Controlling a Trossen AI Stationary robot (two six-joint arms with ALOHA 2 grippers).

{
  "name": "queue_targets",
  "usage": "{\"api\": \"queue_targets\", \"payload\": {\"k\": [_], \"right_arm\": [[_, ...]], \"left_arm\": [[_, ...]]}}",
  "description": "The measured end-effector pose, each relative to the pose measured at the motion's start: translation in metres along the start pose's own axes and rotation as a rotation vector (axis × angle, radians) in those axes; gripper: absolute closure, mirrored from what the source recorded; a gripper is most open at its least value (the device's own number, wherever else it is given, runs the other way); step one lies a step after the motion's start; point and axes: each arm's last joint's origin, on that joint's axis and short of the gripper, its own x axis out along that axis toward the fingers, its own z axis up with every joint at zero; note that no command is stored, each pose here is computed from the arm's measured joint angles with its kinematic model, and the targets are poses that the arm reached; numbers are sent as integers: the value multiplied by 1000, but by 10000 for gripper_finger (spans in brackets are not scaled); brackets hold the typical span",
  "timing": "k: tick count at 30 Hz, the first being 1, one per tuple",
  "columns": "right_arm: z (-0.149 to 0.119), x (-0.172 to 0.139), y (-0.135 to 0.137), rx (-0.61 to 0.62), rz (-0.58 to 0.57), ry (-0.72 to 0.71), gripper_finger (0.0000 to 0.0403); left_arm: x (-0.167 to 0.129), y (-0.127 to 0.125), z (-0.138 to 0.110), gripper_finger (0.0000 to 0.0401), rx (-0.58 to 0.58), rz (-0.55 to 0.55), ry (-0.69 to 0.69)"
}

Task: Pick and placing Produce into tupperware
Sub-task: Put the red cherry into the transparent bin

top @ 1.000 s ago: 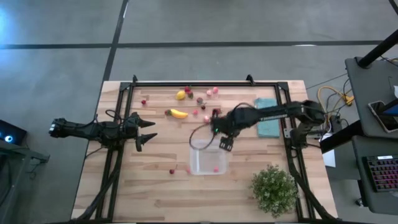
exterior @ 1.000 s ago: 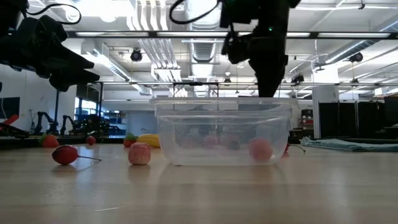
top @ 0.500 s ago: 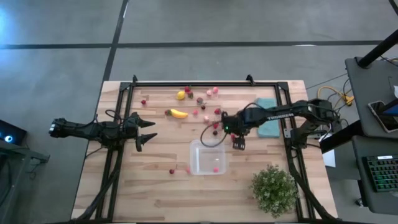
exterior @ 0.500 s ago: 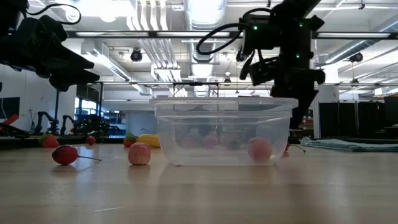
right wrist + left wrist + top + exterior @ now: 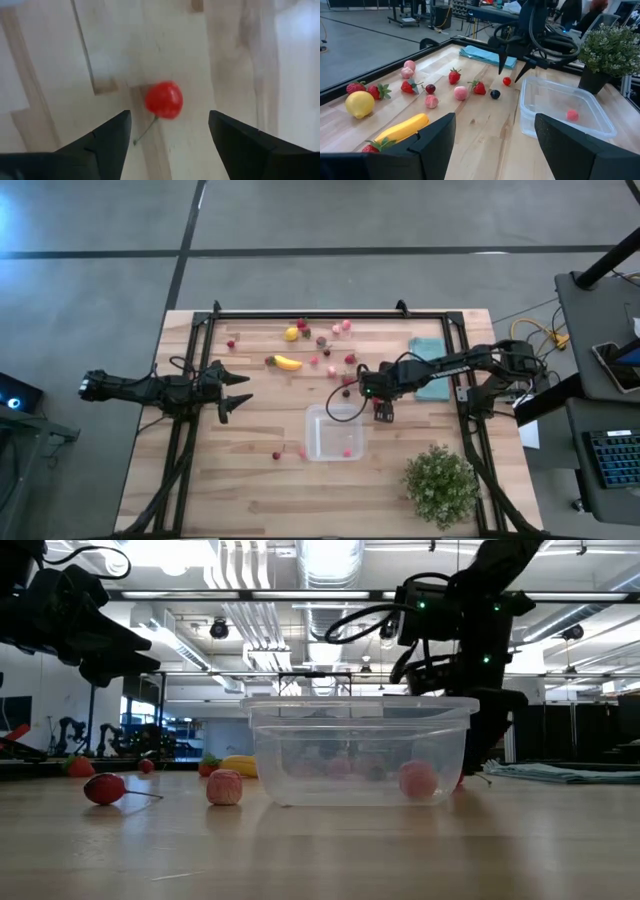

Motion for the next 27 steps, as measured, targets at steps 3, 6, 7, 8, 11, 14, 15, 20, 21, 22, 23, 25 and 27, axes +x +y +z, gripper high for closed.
{"api": "queue_targets", "payload": {"k": [3, 6, 7, 8, 11, 14, 15, 20, 21, 22, 23, 25, 27], "right_arm": [[2, 2, 0, 10, 3, -41, 147], [4, 3, 1, 29, 6, -74, 153], [4, 4, 1, 35, 6, -77, 156], [3, 5, 1, 41, 6, -77, 160], [0, 8, 1, 43, 5, -65, 174], [-5, 11, 1, 52, 4, -46, 190], [-6, 11, 1, 62, 5, -45, 195], [-3, 11, 1, 98, 8, -68, 225], [-3, 11, 1, 102, 9, -76, 231], [-2, 11, 1, 107, 9, -82, 237], [-2, 11, 1, 113, 10, -87, 243], [-1, 11, 1, 122, 11, -94, 255], [-1, 11, 1, 126, 12, -94, 268]], "left_arm": [[0, 0, 0, 143, -1, 0, -2], [0, 0, 0, 143, -1, -1, -3], [0, 0, 0, 143, -1, -1, -2], [0, 0, 0, 143, -1, -1, -2], [0, 0, 0, 143, -1, -1, -2], [0, 0, 0, 143, -1, 0, -2], [0, 0, 0, 143, -1, 0, -2], [0, 0, 0, 143, -1, 0, -2], [0, 0, 0, 143, -1, 0, -2], [0, 0, 0, 143, -1, 0, -2], [0, 0, 0, 143, -1, 0, -2], [0, 0, 0, 143, -1, 0, -2], [0, 0, 0, 143, -1, 0, -2]]}}
